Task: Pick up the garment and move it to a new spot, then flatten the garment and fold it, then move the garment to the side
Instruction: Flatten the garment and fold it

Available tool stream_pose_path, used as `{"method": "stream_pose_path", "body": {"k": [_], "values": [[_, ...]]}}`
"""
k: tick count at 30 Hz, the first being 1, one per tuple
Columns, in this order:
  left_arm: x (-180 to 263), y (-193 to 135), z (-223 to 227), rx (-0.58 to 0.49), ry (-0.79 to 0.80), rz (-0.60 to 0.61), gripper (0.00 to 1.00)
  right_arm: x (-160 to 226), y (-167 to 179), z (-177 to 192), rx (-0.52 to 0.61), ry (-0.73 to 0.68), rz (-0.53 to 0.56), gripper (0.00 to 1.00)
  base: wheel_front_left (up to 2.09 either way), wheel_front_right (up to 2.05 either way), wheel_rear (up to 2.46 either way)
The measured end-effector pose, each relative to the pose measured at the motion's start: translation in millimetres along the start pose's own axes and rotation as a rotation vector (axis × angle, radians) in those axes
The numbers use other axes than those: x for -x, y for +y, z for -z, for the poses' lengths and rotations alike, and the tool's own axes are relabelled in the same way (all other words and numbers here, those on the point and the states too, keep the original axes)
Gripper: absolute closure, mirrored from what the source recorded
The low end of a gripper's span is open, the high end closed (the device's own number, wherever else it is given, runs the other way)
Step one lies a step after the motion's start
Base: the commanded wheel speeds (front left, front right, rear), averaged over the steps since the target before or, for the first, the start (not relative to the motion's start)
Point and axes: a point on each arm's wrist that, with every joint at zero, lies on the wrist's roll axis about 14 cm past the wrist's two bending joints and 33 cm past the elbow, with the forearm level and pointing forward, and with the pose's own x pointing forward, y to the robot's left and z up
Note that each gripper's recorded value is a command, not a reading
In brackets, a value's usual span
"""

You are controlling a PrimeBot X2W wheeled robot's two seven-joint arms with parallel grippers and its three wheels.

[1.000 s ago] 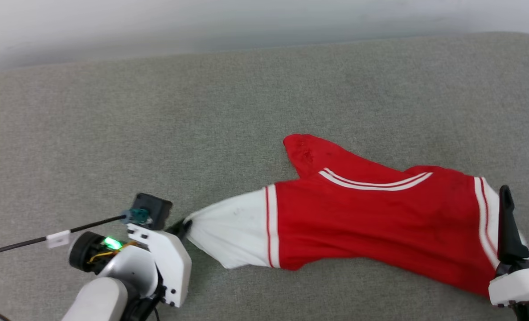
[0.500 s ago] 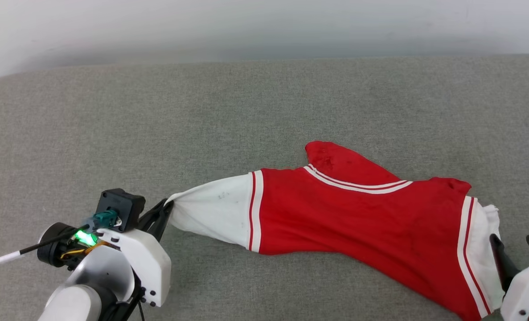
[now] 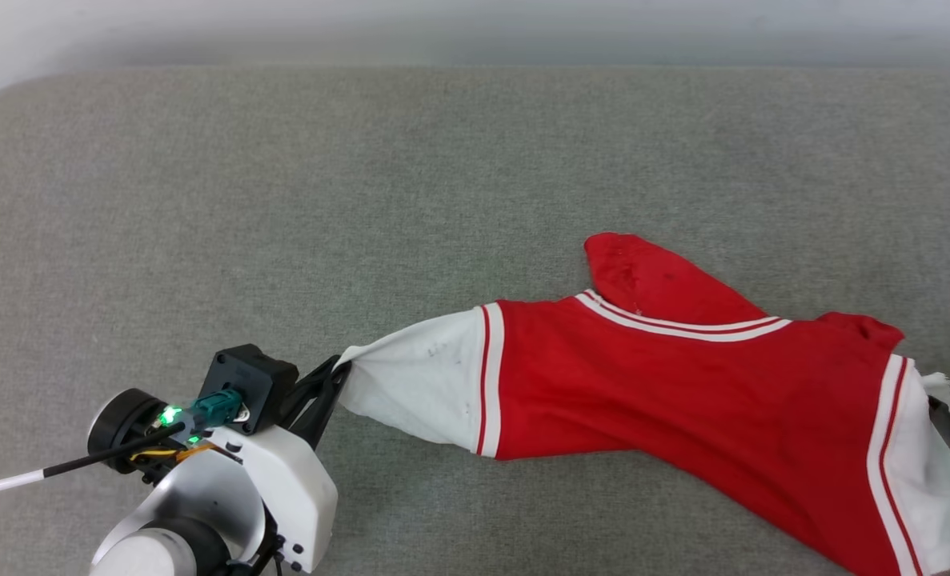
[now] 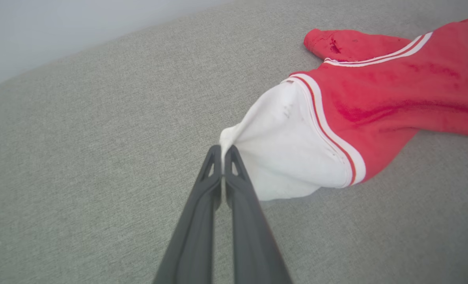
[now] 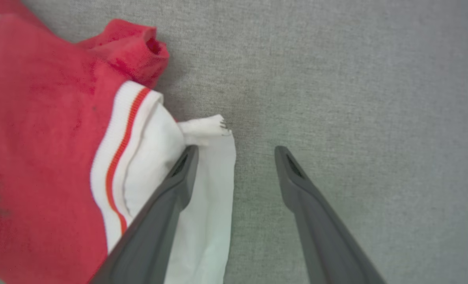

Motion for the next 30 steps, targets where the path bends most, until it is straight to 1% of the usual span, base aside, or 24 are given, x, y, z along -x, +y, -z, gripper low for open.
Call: {"method": "stream_pose_path", "body": {"k": [2, 3, 10, 11, 12, 13, 16, 17, 21, 23, 25, 27, 30], "values": [[-1.0, 0.4, 1.8, 0.001, 0.006, 0.000, 1.00, -8.5, 4.5, 4.8, 0.016, 0.042, -0.013, 0.00, 0.00, 0.00, 0.00], [-2.7, 0.3, 4.2, 0.007, 0.015, 0.003, 1.00, -19.9, 11.5, 13.4, 0.039, 0.095, -0.032, 0.00, 0.00, 0.00, 0.00], [-7.5, 2.4, 7.8, 0.017, 0.026, 0.002, 1.00, -36.3, 25.7, 25.8, 0.073, 0.168, -0.088, 0.00, 0.00, 0.00, 0.00], [-7.5, 2.4, 7.8, 0.017, 0.026, 0.002, 1.00, -36.3, 25.7, 25.8, 0.073, 0.168, -0.088, 0.47, 0.00, 0.00, 0.00], [-7.9, 2.9, 8.7, 0.018, 0.029, 0.000, 1.00, -37.5, 26.2, 27.3, 0.081, 0.175, -0.092, 0.88, 0.00, 0.00, 0.00], [-8.4, 3.6, 9.3, 0.019, 0.031, -0.003, 1.00, -38.6, 27.3, 28.4, 0.085, 0.181, -0.099, 1.00, 0.00, 0.00, 0.00], [-9.4, 4.1, 9.9, 0.019, 0.033, -0.003, 1.00, -40.2, 33.1, 30.1, 0.089, 0.182, -0.124, 1.00, 0.00, 0.00, 0.00], [-9.1, 3.8, 10.1, 0.018, 0.033, -0.003, 1.00, -39.8, 34.3, 29.0, 0.080, 0.163, -0.134, 1.00, 0.00, 0.00, 0.00], [-6.3, 3.7, 5.4, 0.014, 0.015, -0.008, 1.00, -35.4, 29.3, 23.9, 0.069, 0.123, -0.125, 1.00, 0.00, 0.00, 0.00], [-3.1, 3.9, 0.2, 0.012, -0.004, -0.011, 1.00, -28.8, 23.3, 17.2, 0.086, 0.078, -0.112, 1.00, 0.00, 0.00, 0.00], [1.2, 5.6, -6.9, 0.006, -0.030, -0.021, 1.00, -20.2, 12.6, 6.2, 0.080, 0.022, -0.088, 1.00, 0.00, 0.00, 0.00], [6.6, 7.1, -15.8, -0.002, -0.062, -0.032, 1.00, -7.5, 2.4, -10.2, 0.058, -0.052, -0.071, 1.00, 0.00, 0.00, 0.00], [17.3, 11.2, -31.2, -0.013, -0.117, -0.053, 1.00, 15.2, -10.9, -32.2, -0.003, -0.155, -0.055, 1.00, 0.00, 0.00, 0.00]]}}
